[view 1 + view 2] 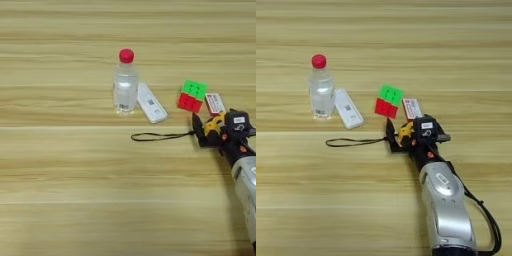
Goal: Move the objects on the table
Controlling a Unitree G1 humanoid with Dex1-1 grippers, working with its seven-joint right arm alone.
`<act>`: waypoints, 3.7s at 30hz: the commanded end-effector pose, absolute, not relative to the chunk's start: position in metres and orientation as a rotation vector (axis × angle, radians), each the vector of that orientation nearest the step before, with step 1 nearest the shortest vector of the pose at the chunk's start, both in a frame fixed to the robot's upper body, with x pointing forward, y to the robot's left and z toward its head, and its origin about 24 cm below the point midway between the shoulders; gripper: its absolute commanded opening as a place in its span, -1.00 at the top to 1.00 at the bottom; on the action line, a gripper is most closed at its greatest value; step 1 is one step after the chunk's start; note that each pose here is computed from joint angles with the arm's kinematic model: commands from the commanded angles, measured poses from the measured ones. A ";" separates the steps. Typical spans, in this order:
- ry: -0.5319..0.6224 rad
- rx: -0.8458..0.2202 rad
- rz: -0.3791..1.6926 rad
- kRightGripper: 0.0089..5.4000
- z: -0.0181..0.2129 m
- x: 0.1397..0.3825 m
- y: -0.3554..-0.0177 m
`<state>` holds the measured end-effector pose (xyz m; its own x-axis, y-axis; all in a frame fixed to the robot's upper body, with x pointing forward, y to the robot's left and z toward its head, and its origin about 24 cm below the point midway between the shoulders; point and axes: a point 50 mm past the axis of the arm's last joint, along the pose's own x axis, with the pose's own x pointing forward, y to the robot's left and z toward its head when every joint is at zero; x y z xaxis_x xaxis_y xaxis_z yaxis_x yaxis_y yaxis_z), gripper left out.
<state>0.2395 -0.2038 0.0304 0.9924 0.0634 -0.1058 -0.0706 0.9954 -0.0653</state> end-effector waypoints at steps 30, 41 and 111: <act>0.098 -0.124 0.028 -0.98 0.033 0.243 -0.223; 0.086 -0.123 0.027 -0.98 0.033 0.244 -0.223; 0.051 0.034 0.661 -0.76 0.027 0.256 -0.057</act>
<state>0.2417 -0.0652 0.0087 0.7851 0.6069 -0.1238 -0.6015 0.7947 0.0816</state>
